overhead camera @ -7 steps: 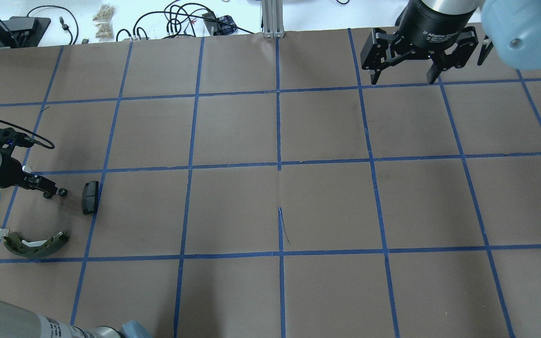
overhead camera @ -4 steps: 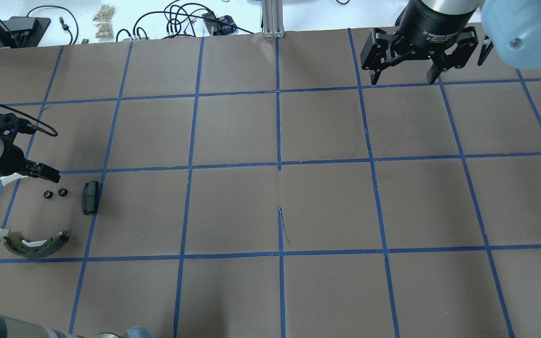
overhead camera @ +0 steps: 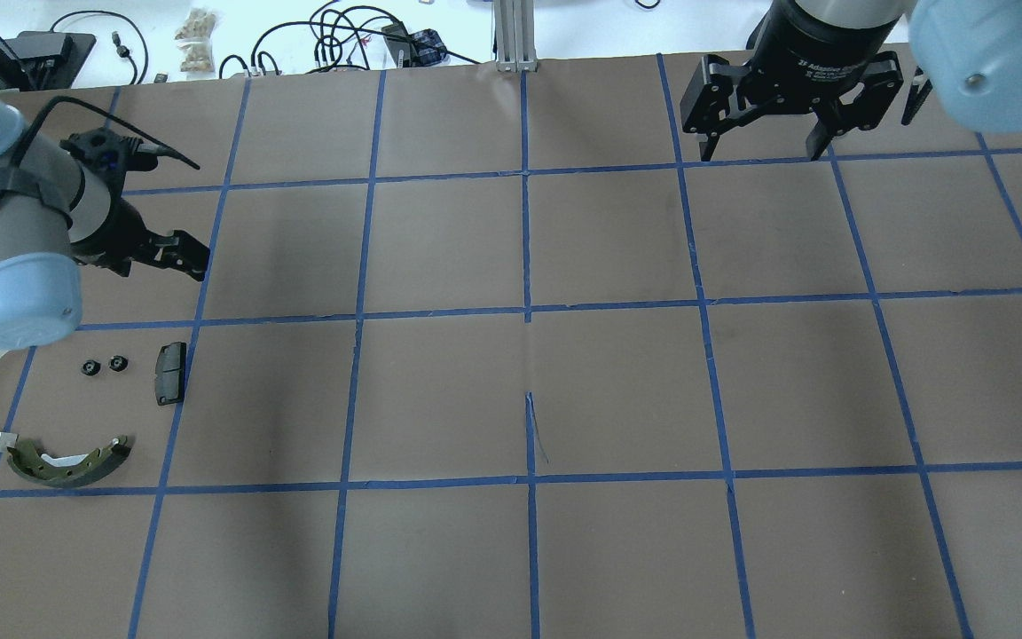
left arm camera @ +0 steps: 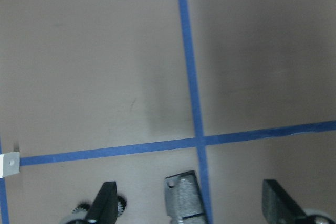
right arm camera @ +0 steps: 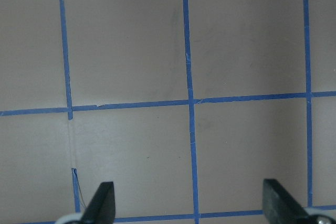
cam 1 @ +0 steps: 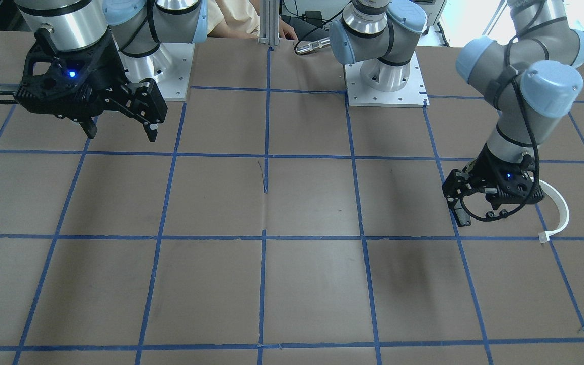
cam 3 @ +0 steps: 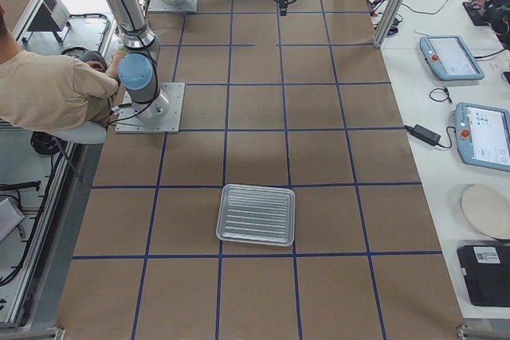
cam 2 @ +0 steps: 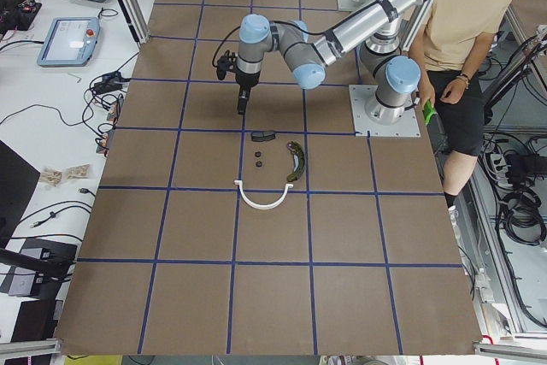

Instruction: Place bearing gear from tray to pile

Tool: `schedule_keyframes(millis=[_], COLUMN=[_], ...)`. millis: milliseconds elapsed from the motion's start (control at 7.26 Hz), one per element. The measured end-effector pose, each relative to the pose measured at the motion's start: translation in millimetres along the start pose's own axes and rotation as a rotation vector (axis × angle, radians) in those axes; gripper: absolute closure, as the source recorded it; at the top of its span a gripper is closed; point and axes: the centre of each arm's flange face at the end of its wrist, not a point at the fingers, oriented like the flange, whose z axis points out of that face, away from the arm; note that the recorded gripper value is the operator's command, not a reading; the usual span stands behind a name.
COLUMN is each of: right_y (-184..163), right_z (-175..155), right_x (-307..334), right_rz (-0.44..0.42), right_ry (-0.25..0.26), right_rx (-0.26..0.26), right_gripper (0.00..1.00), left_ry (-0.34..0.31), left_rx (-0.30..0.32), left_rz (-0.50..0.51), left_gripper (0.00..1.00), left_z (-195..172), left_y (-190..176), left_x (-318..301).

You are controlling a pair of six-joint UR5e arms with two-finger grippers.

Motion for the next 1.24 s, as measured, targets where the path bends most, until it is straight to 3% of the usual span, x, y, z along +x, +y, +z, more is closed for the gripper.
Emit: schedule_keyframes(millis=[275,551,826,1240], right_y=[-0.1,0.0,0.0,0.1], right_z=[-0.1,0.0,0.0,0.1], right_x=[-0.1,0.0,0.0,0.0], right_rz=[0.0,0.0,0.0,0.0], right_ry=[0.0,0.0,0.0,0.0], right_rx=[0.001,0.0,0.0,-0.001], right_gripper=[0.0,0.0,0.0,0.0], left_ry=[0.007,-0.032,-0.022,0.082], left_rx=[-0.045,-0.049,-0.043,-0.066], left_rz=[-0.084,-0.03,0.02,0.041], left_gripper=[0.0,0.0,0.0,0.0], left_z=[-91.6,-150.0,-167.7,-183.9], left_y=[-13.9,-2.5,6.1,9.2], left_x=[95.7,142.1,144.6,127.8])
